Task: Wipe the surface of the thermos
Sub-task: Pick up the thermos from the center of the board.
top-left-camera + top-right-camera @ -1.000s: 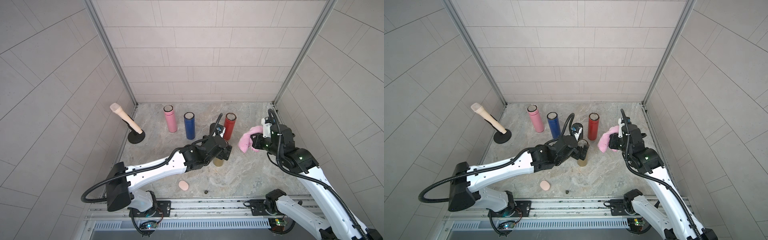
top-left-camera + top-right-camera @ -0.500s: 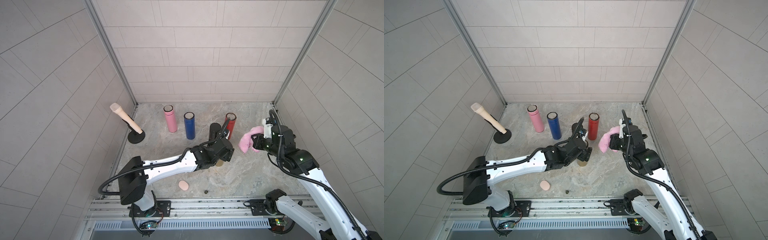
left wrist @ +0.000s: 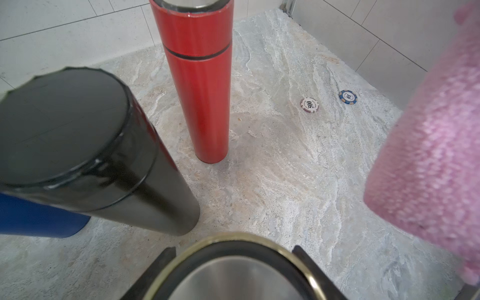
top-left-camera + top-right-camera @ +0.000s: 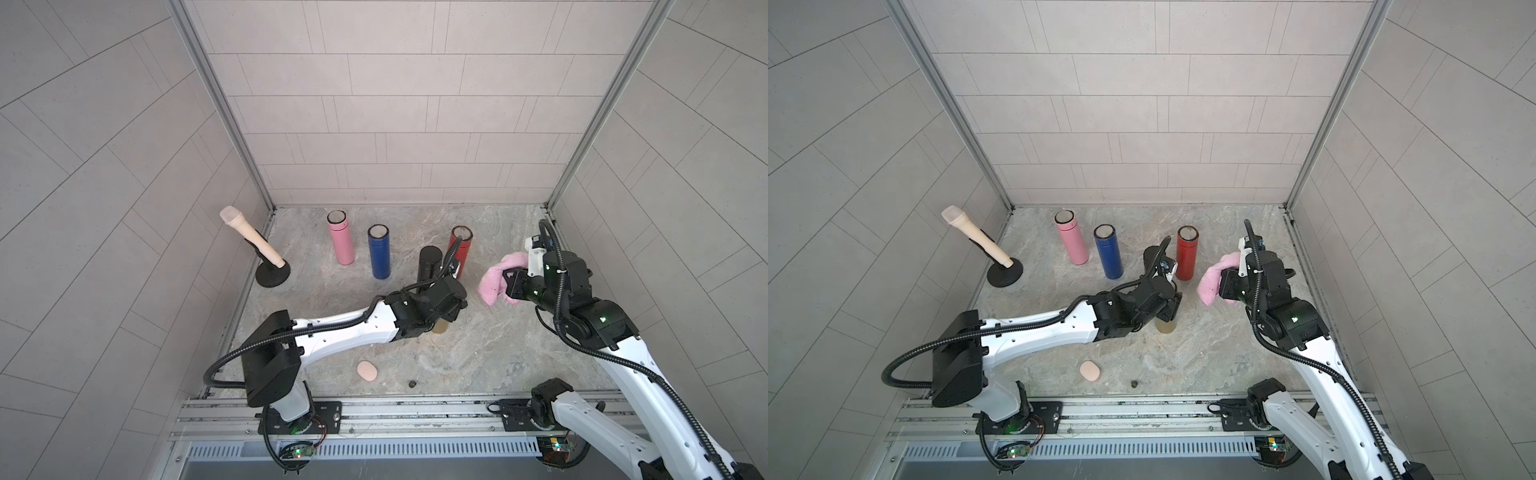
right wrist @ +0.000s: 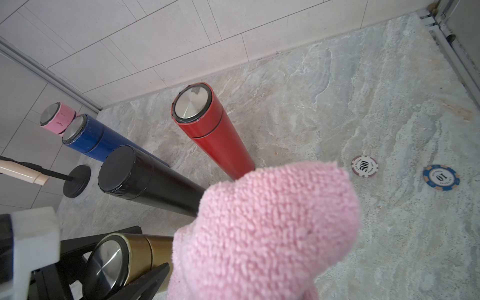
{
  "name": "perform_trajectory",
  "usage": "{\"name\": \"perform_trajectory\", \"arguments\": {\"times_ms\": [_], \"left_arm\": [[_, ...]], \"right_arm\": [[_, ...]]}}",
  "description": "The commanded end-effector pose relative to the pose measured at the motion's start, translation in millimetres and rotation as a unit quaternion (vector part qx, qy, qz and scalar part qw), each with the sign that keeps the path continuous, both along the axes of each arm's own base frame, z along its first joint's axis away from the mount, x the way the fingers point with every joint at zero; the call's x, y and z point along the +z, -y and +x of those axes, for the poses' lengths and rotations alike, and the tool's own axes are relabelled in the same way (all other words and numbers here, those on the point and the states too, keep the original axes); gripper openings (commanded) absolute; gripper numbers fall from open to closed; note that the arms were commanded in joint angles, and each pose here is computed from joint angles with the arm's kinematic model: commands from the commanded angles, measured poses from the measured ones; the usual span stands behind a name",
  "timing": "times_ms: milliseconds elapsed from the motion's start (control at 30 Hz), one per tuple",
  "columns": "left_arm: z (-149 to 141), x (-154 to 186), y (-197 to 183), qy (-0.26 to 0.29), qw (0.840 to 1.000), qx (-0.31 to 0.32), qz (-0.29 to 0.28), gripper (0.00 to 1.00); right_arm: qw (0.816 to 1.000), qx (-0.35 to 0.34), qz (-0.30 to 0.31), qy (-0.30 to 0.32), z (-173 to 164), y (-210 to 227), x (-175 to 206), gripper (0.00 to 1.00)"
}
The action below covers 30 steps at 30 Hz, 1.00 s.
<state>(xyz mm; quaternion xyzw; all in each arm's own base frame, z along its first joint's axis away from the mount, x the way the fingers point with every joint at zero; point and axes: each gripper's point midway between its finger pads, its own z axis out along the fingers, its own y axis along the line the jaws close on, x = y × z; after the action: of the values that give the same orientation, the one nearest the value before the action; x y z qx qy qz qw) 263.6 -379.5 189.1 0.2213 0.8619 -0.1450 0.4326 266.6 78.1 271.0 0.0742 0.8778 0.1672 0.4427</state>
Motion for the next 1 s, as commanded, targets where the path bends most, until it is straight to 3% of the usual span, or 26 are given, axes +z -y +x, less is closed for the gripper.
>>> {"name": "perform_trajectory", "arguments": {"times_ms": [0,133,300,467,600,767,967], "left_arm": [[-0.1,-7.7,2.0,-0.012,1.0,-0.001,-0.011,0.51],[-0.7,-3.5,-2.4,-0.017,1.0,-0.001,-0.008,0.0],[-12.7,16.7,-21.0,-0.024,0.999,-0.003,-0.02,0.0],[-33.3,26.6,-43.4,-0.037,0.997,-0.02,-0.066,0.0],[-35.3,23.5,-62.9,-0.031,0.995,0.0,-0.097,0.0],[-27.0,21.3,-75.9,-0.03,0.988,0.056,-0.142,0.0],[-17.0,35.3,-85.8,-0.008,0.976,0.105,-0.189,0.0]], "right_arm": [[1.0,-0.001,0.011,0.002,1.0,-1.4,-2.8,0.0],[0.999,0.011,0.03,-0.011,-1.2,-8.8,-11.8,0.0],[0.996,0.051,0.061,-0.029,-7.3,-25.8,-27.7,0.0],[0.979,0.139,0.144,-0.048,-17.0,-69.4,-49.0,0.0],[0.971,0.19,0.131,-0.069,-32.2,-95.4,-66.4,0.0],[0.962,0.245,0.123,-0.018,-46.4,-145.0,-53.2,0.0],[0.96,0.241,0.137,0.021,-42.9,-172.7,-40.7,0.0]]}}
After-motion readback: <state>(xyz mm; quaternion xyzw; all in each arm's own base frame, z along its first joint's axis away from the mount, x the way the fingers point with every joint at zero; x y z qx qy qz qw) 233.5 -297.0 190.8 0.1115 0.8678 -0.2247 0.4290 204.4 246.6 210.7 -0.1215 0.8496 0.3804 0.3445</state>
